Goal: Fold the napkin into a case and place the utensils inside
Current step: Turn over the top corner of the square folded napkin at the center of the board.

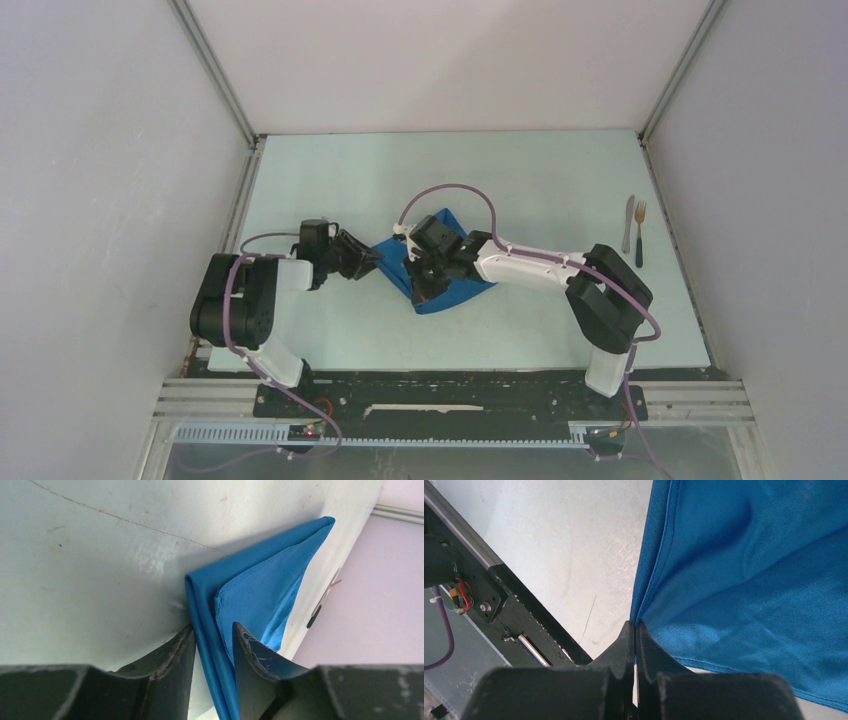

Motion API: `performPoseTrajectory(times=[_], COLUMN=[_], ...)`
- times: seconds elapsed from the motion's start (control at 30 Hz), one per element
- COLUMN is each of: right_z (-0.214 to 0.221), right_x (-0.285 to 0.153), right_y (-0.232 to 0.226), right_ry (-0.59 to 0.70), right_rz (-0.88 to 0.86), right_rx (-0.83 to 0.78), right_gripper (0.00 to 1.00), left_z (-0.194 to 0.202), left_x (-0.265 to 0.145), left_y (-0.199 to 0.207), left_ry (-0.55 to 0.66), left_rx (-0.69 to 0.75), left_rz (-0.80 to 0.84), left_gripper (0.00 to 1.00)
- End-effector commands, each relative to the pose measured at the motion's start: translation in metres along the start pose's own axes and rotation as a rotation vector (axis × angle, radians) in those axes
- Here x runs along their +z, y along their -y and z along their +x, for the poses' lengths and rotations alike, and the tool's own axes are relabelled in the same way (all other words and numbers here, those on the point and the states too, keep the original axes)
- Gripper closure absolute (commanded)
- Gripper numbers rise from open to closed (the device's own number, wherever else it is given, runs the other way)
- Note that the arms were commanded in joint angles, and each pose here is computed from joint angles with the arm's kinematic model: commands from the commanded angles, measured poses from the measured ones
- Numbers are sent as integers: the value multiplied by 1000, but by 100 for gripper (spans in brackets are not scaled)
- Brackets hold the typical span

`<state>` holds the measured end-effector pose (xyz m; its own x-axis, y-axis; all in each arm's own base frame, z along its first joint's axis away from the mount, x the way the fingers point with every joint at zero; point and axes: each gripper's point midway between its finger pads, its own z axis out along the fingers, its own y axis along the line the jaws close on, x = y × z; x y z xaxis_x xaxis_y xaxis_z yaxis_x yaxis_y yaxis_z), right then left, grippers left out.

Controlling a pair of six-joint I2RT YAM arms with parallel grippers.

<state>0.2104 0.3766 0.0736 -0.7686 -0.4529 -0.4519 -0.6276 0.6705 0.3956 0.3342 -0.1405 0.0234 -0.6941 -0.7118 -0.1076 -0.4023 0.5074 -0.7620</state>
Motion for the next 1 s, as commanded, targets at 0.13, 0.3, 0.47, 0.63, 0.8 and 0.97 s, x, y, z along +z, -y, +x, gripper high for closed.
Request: performPoseTrajectory(times=[0.13,0.3,0.47,0.63,0.8,0.97], right_z=[-15,-10,-11,-16,-31,-37], right_x=[-15,-12,-15,-24,-64,-101], right_y=[-13,-27,-73,-163,-276,-314], right_ry=[56,53,82,109,146,146], right_rz=[-45,-63,-176,-394,-764,-1028], right_rx=[0,-25,-30,-33,-58,-24], right_gripper=[100,100,100,100,100,100], left_z=[-17,-32,-41,-66,-78,-88], left_x=[2,-18,-56,-144,-250,-286], left_y=[9,19,27,21,23,54], left_ry=[70,142,189,355,562,630], left_rx=[24,78,98,133,182,248], left_rz=[-2,-29,-44,-134,-275,-282], left_gripper=[72,88,100,100,100,100])
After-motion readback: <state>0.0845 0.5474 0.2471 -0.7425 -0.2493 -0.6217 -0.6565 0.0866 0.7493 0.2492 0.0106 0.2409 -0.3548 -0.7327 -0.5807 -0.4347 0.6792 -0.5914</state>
